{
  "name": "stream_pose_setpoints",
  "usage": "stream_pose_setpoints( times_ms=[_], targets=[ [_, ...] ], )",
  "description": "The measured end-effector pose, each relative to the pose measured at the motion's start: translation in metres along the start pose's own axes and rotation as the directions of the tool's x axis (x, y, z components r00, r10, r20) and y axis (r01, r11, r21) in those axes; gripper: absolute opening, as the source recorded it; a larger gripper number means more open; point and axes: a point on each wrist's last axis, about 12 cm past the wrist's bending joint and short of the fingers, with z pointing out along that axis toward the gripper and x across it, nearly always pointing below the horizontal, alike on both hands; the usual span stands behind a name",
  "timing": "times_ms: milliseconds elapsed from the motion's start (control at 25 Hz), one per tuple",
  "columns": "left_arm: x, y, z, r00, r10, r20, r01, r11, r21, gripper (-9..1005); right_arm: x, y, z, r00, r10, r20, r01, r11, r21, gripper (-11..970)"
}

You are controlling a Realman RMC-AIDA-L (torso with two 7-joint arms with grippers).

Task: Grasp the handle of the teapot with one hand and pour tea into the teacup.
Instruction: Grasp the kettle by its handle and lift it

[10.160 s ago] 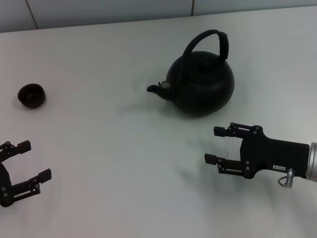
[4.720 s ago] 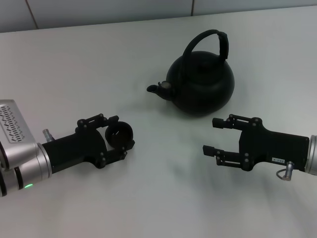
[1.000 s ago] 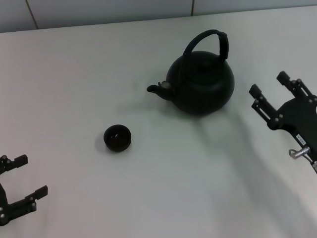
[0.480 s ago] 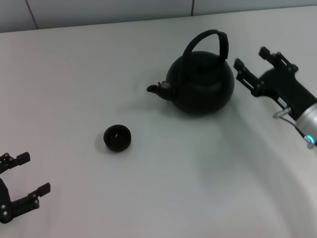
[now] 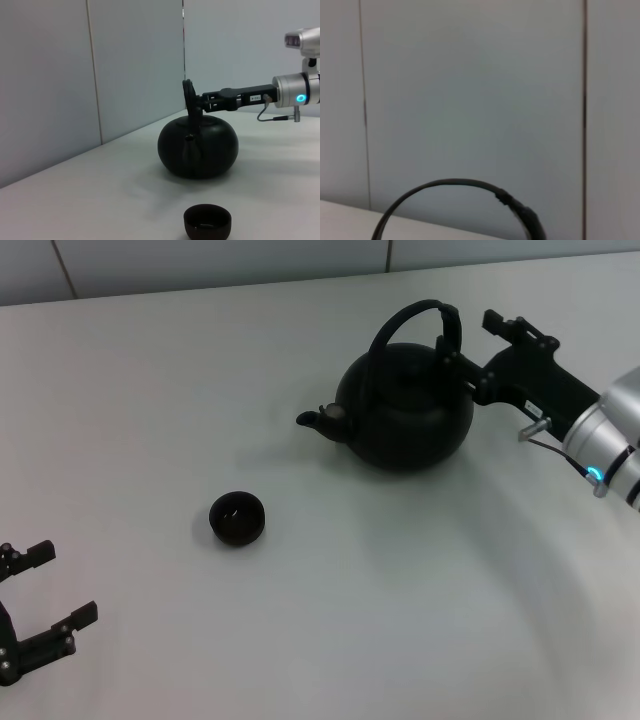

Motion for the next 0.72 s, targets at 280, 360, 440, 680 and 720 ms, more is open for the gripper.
stream_pose_setpoints(
  times_ms=[280, 360, 440, 680, 720],
  targets=[
    [-0.0002, -0.0011, 0.0014, 1.0, -0.002, 0.005, 0.002, 1.0, 0.001, 808, -0.0014, 0.0004, 0.0049, 1.0, -0.012, -0.013, 0.012, 1.0, -0.009, 721],
    [-0.0002, -0.0015, 0.0017, 1.0, -0.002, 0.007, 0.002, 1.0, 0.001, 808, -0.0013, 0.0003, 0.0048, 1.0, -0.012, -0.013, 0.012, 1.0, -0.009, 719],
    [-0.0002, -0.0022, 0.0023, 1.0, -0.003, 0.009, 0.003, 1.0, 0.003, 808, -0.0011, 0.0002, 0.0045, 1.0, -0.012, -0.014, 0.012, 1.0, -0.008, 716],
    [0.0001, -0.0036, 0.0031, 1.0, -0.006, 0.013, 0.006, 1.0, 0.004, 808, -0.0011, -0.0002, 0.0044, 1.0, -0.01, -0.013, 0.01, 1.0, -0.005, 669],
    [0.0002, -0.0038, 0.0032, 1.0, -0.007, 0.013, 0.007, 1.0, 0.004, 808, -0.0013, -0.0001, 0.0048, 1.0, -0.011, -0.013, 0.011, 1.0, -0.006, 648]
  ],
)
